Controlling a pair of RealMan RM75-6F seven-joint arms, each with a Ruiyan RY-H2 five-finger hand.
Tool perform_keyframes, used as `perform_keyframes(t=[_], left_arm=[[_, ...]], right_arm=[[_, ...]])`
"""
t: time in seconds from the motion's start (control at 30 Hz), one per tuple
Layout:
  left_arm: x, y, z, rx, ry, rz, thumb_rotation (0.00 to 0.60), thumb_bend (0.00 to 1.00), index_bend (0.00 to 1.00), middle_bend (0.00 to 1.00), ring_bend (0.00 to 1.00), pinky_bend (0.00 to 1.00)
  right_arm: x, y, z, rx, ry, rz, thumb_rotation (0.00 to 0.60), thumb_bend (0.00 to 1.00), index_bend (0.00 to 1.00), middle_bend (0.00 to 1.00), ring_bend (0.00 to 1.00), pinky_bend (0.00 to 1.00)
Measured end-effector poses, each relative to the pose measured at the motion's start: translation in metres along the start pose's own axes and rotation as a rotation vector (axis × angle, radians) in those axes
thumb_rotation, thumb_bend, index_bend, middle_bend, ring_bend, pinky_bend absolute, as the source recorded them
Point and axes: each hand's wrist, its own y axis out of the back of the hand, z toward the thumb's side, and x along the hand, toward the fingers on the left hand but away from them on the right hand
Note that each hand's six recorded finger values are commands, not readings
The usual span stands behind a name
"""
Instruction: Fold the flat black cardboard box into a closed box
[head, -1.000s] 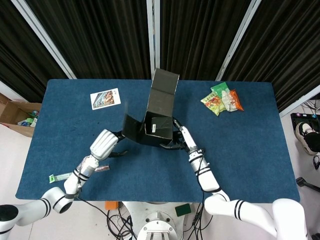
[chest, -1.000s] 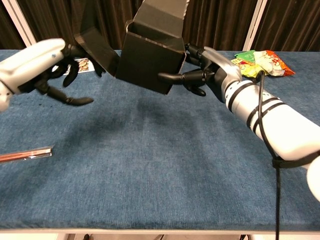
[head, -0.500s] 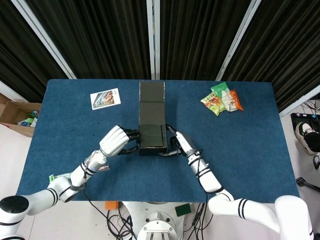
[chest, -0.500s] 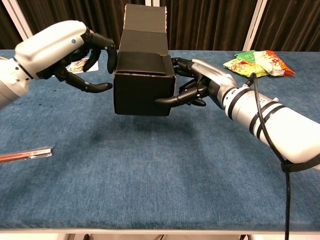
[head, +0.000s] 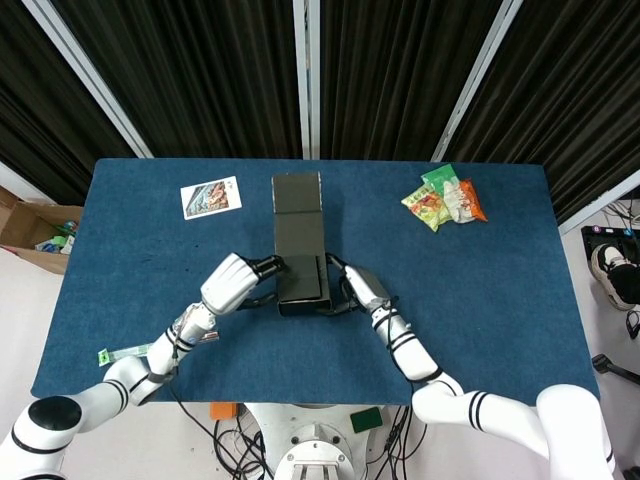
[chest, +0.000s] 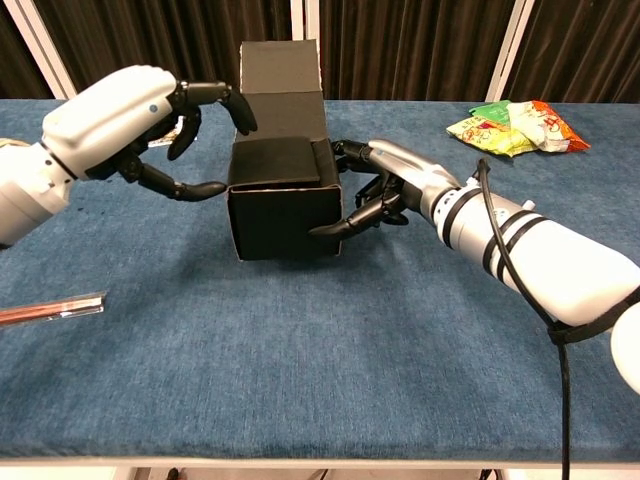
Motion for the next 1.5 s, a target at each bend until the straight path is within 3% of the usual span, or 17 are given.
perform_keyframes(t=[0.2, 0.43, 0.77, 1.07, 1.27, 1.5], left_arm=[[-0.010, -0.012, 0.001, -0.025, 0.009, -0.009, 0.600, 0.19, 0.35, 0.35, 0.73, 0.98], [-0.008, -0.017, 0.006, 0.003, -0.036, -0.011, 0.600, 0.19, 0.38, 0.36, 0.73, 0.98], [-0.007, -0.031, 0.012, 0.065, -0.112, -0.100, 0.600, 0.19, 0.41, 0.38, 0.73, 0.98], [-0.008, -0.032, 0.016, 0.102, -0.157, -0.133, 0.600, 0.19, 0.48, 0.48, 0.73, 0.98], [-0.009, -0.027, 0.021, 0.123, -0.186, -0.130, 0.600, 0.19, 0.49, 0.48, 0.73, 0.98], [-0.009, -0.032, 0.018, 0.181, -0.196, -0.175, 0.600, 0.19, 0.47, 0.46, 0.73, 0.98]], right_arm=[[-0.001, -0.001, -0.003, 0.014, -0.006, 0.002, 0.600, 0.25, 0.25, 0.44, 0.78, 1.00], [-0.002, -0.006, -0.004, 0.041, -0.007, 0.002, 0.600, 0.25, 0.25, 0.44, 0.78, 1.00], [-0.001, -0.008, -0.006, 0.069, -0.006, -0.008, 0.600, 0.25, 0.25, 0.43, 0.78, 1.00], [0.001, -0.010, -0.007, 0.076, -0.002, -0.006, 0.600, 0.25, 0.25, 0.42, 0.78, 1.00], [0.001, -0.010, -0.007, 0.070, -0.002, -0.009, 0.600, 0.25, 0.25, 0.42, 0.78, 1.00], [0.002, -0.010, -0.008, 0.079, 0.002, -0.006, 0.600, 0.25, 0.25, 0.42, 0.78, 1.00]])
